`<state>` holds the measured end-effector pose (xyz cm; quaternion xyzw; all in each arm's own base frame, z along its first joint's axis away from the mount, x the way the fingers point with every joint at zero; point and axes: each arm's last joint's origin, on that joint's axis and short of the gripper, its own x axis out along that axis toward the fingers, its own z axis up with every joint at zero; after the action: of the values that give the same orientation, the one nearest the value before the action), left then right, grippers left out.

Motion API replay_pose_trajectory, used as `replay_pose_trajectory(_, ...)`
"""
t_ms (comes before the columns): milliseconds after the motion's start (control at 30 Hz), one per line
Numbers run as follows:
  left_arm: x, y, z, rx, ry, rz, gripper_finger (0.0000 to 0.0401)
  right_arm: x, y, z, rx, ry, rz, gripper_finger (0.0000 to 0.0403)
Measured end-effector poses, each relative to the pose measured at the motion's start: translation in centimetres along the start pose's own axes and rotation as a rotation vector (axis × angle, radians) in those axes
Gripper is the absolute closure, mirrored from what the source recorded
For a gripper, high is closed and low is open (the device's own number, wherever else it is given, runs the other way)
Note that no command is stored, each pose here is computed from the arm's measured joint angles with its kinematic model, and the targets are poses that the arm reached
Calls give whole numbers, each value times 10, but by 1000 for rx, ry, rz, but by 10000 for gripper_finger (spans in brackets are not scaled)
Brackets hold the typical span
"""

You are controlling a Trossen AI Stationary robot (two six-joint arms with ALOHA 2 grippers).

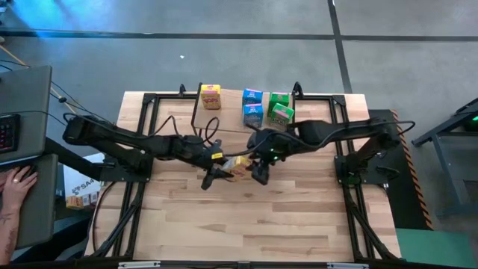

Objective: Stack cereal on shelf
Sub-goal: Put the yellow cereal box on the shelf aligned with the other yellow cereal box

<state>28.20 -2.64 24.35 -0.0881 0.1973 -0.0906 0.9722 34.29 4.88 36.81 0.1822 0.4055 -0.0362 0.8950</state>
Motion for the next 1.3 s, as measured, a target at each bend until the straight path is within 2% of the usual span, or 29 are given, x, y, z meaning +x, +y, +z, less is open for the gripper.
replay_pose_trajectory(167, -31, 5, 7, -6, 28, 43, 255, -20, -2, -9, 2, 61, -56, 174)
replay_pose_trajectory(300, -65, 9, 23, -1, -105, 98, 264, -29, 1, -30, -1, 68, -124, 167)
replay_pose_trajectory(433, -97, 17, 23, -6, -267, 244, 264, -27, -2, -61, 54, 66, -183, 167)
replay_pose_trajectory(600, -121, 30, 14, -30, -402, 426, 261, -17, -6, -95, 181, -22, -158, 166)
replay_pose_trajectory(767, -116, 46, -3, -76, -458, 533, 262, -14, -4, -111, 283, -257, -138, 166)
replay_pose_trajectory(867, -108, 54, -18, -119, -452, 595, 262, -11, -3, -116, 314, -345, -154, 166)
replay_pose_trajectory(1033, -99, 59, -30, -170, -534, 669, 262, -8, -3, -117, 314, -361, -166, 166)
replay_pose_trajectory(1200, -83, 57, -39, -175, -494, 741, 261, -8, -5, -115, 317, -389, -199, 166)
replay_pose_trajectory(1300, -73, 52, -46, -182, -461, 826, 261, -8, -6, -115, 315, -401, -213, 166)
